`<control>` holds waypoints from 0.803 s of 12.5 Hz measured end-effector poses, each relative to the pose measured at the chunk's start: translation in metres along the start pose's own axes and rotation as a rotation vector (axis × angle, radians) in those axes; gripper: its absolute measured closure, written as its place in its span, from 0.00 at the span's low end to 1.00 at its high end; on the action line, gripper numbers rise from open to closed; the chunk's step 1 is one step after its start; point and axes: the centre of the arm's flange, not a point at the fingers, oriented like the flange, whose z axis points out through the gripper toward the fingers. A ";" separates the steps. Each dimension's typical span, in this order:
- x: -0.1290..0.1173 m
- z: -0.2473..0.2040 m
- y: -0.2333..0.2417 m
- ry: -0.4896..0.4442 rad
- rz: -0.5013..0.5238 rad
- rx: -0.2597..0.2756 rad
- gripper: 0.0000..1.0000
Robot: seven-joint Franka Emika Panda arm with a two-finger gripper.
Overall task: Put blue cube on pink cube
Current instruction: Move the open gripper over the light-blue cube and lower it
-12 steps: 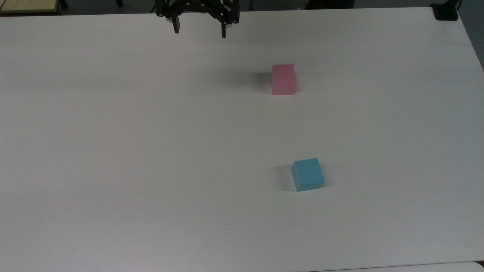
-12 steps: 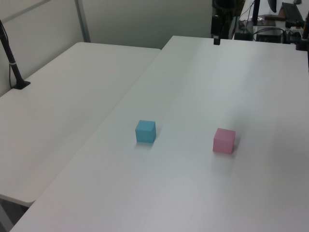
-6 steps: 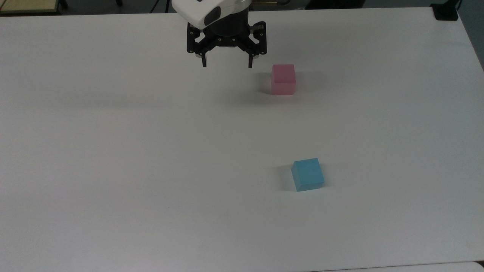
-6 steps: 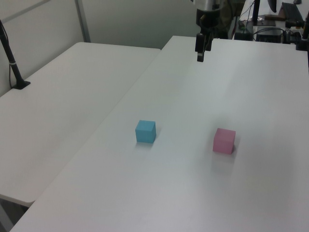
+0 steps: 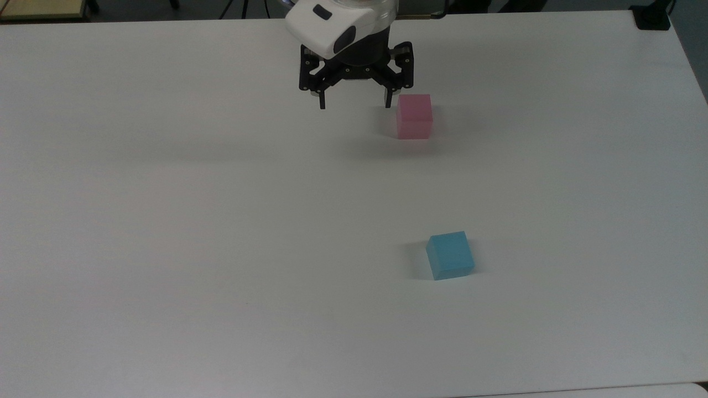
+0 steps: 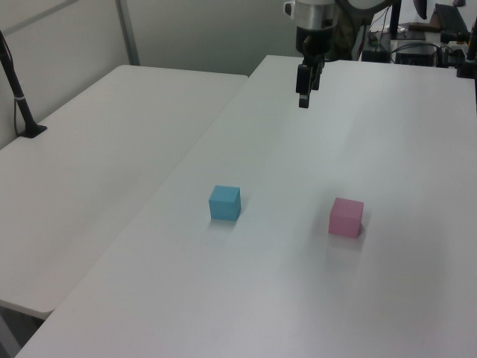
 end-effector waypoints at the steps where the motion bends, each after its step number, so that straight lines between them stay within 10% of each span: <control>1: 0.000 0.001 -0.007 0.001 -0.011 0.001 0.00; 10: 0.034 0.064 -0.089 0.158 -0.081 0.036 0.00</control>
